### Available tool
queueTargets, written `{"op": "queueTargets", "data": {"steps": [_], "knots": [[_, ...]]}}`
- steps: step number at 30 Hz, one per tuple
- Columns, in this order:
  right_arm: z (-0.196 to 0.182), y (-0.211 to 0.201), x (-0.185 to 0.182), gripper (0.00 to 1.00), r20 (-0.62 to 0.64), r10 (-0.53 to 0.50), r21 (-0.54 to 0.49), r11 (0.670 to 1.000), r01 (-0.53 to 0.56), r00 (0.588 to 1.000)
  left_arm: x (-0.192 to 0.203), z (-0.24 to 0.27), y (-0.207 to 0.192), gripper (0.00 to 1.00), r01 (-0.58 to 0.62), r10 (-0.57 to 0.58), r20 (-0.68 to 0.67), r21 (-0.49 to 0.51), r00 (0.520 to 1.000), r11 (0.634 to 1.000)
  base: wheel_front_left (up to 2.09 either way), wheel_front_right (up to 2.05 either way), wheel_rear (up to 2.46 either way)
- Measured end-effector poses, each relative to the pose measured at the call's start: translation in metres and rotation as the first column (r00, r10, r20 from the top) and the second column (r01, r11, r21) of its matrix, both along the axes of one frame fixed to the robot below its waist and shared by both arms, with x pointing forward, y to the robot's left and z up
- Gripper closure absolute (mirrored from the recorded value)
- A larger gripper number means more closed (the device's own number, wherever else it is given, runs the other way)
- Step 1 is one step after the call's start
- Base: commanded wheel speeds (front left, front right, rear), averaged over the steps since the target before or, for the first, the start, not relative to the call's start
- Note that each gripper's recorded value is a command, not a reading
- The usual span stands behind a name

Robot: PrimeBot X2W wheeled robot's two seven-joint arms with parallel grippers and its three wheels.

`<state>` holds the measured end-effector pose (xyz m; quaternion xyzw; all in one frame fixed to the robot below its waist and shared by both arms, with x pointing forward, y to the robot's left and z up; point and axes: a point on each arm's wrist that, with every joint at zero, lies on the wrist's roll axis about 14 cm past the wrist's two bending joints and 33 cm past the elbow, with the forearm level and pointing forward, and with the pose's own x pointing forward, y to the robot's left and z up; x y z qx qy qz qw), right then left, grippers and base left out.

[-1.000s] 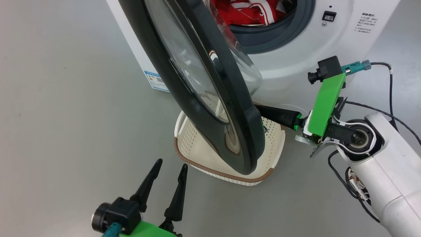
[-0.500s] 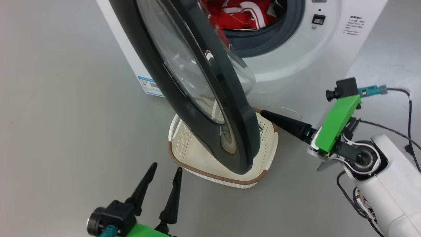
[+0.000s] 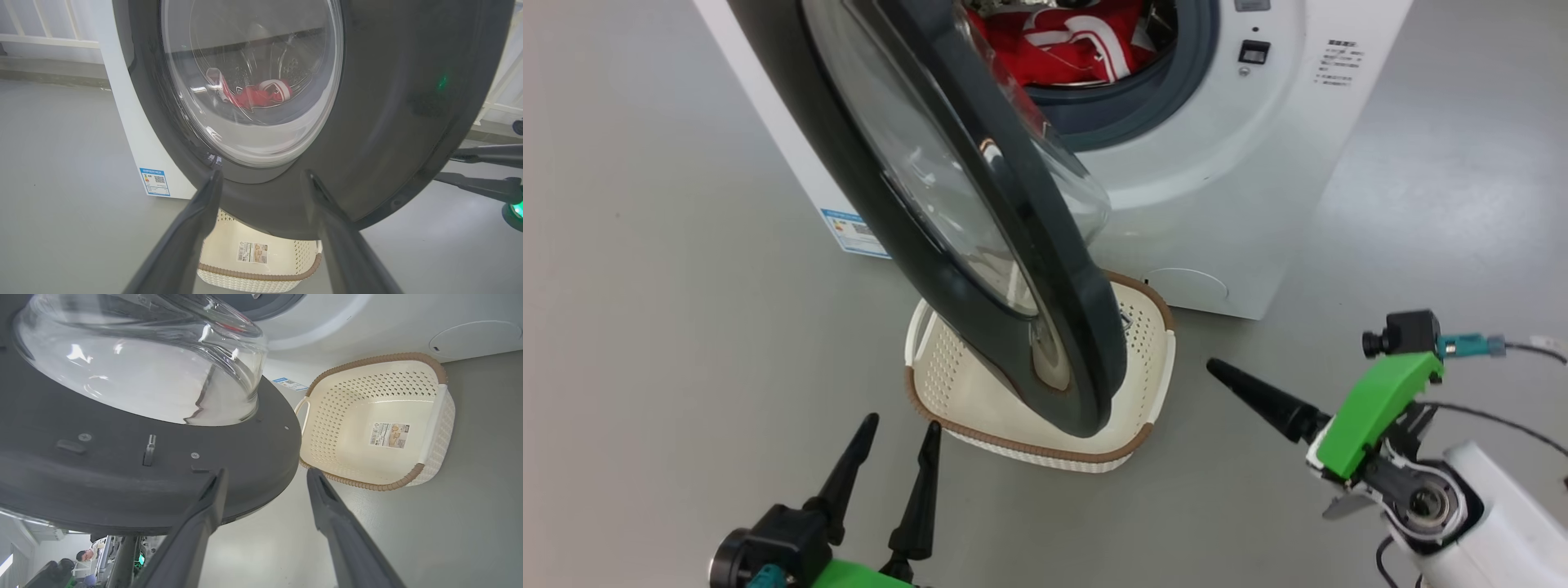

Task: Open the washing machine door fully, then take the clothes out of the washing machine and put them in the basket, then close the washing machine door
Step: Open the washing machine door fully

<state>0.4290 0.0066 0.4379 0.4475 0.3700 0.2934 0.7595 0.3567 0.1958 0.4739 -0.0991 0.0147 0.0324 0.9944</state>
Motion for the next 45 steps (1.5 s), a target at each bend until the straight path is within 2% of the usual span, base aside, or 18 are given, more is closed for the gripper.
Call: {"op": "queueTargets", "data": {"steps": [8,14,20,26,30,35,41,45], "knots": [[-0.031,-0.034,-0.021,0.0,-0.03,-0.117,-0.062,0.991,0.115,0.993,0.004,-0.002,-0.003,0.0,0.011,-0.011,-0.005,0.003,1.0,1.0,0.0,0.0,0.0],[-0.042,-0.051,-0.034,0.0,0.016,-0.185,-0.116,0.976,0.186,0.983,0.006,-0.003,-0.001,0.0,0.009,-0.009,-0.006,0.002,1.0,1.0,0.0,0.0,0.0],[-0.047,-0.073,-0.036,0.0,0.171,-0.21,-0.224,0.943,0.246,0.963,0.007,-0.004,-0.003,0.0,0.014,-0.014,-0.007,0.0,1.0,1.0,0.0,0.0,0.0],[-0.05,-0.091,-0.034,0.0,0.315,-0.23,-0.292,0.9,0.324,0.921,0.005,-0.007,-0.005,0.0,0.025,-0.025,-0.017,0.002,1.0,1.0,0.0,0.0,0.0],[-0.054,-0.098,-0.034,0.0,0.367,-0.189,-0.349,0.88,0.323,0.911,0.004,-0.009,-0.005,0.0,0.025,-0.025,-0.024,0.0,0.999,1.0,0.0,0.0,0.0],[-0.03,-0.124,-0.009,0.0,0.489,-0.268,-0.337,0.819,0.464,0.83,0.005,-0.01,-0.006,0.0,0.026,-0.026,-0.026,0.0,0.999,1.0,0.0,0.0,0.0],[-0.03,-0.133,-0.027,0.0,0.564,-0.251,-0.389,0.76,0.521,0.787,0.005,-0.009,-0.004,0.0,0.02,-0.02,-0.023,0.001,1.0,1.0,0.0,0.0,0.0],[-0.012,-0.14,-0.024,0.0,0.637,-0.255,-0.383,0.714,0.586,0.727,0.005,-0.008,-0.003,0.0,0.018,-0.018,-0.021,0.002,1.0,1.0,0.0,0.0,0.0]]}}
